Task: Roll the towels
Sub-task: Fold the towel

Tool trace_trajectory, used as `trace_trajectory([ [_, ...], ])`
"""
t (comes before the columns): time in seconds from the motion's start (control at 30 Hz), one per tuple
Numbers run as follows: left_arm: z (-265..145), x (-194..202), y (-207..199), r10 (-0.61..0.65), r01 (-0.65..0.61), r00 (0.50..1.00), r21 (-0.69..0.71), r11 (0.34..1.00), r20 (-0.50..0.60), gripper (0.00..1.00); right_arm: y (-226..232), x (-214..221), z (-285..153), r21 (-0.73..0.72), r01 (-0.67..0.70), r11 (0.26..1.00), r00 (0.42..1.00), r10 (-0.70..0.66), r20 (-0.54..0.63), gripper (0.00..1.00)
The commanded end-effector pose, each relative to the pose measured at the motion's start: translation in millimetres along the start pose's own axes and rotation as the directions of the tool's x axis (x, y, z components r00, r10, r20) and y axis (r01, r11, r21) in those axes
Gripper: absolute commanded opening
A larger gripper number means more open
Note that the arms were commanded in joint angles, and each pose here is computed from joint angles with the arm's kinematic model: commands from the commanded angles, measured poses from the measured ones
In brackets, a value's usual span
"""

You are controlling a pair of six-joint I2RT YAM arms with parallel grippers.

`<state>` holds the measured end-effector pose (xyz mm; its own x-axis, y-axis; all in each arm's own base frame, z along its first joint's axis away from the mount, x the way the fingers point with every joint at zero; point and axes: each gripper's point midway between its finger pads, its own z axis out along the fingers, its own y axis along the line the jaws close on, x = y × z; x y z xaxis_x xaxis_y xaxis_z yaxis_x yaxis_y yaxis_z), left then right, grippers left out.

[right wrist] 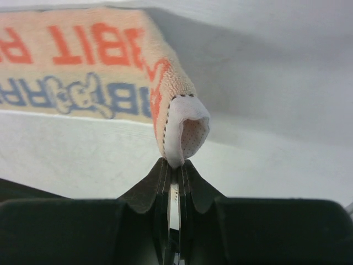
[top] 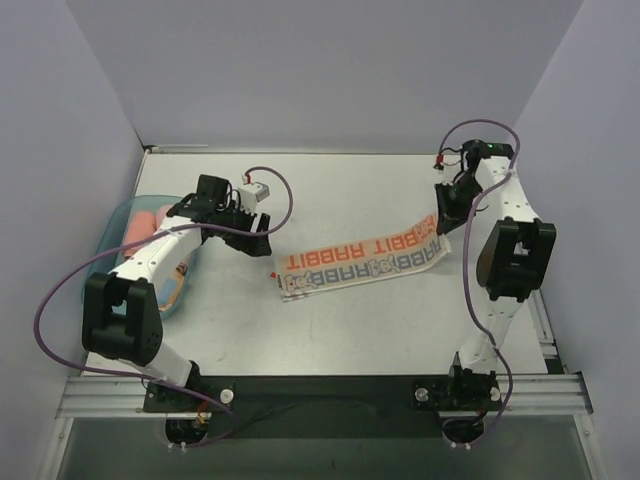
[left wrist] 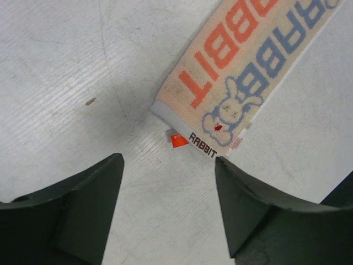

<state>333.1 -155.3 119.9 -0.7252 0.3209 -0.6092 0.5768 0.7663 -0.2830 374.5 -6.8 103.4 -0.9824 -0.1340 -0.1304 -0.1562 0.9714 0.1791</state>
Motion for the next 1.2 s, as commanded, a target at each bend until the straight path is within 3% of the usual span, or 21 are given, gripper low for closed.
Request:
trace_trajectory([
  [0.0,7.6,0.9,-8.6,-0.027,0.027,1.000,0.081,0.996,-0.001,0.74,53.0,19.5,-10.5,-0.106,0.044,0.993,0.997,-0.050,-0.051,0.00],
  [0.13,20.7,9.6,-18.8,-0.082,0.087,0.996,0.172,0.981,-0.038,0.50,92.7,16.2,-1.9,-0.144,0.100,0.985,0.993,-0.109,-0.052,0.00],
  [0.27,33.1,15.3,-29.0,-0.137,0.148,0.989,0.255,0.956,-0.061,0.40,122.4,15.8,9.4,-0.168,0.150,0.974,0.984,-0.164,-0.070,0.00],
  [0.6,77.1,38.6,-22.2,-0.266,0.306,0.949,0.280,0.910,-0.171,0.32,176.8,25.3,46.7,-0.197,0.245,0.949,0.951,-0.275,-0.139,0.00],
  [1.17,89.5,56.3,-18.3,-0.274,0.324,0.938,0.252,0.912,-0.214,0.28,210.9,16.3,77.1,-0.202,0.269,0.942,0.938,-0.304,-0.170,0.00],
])
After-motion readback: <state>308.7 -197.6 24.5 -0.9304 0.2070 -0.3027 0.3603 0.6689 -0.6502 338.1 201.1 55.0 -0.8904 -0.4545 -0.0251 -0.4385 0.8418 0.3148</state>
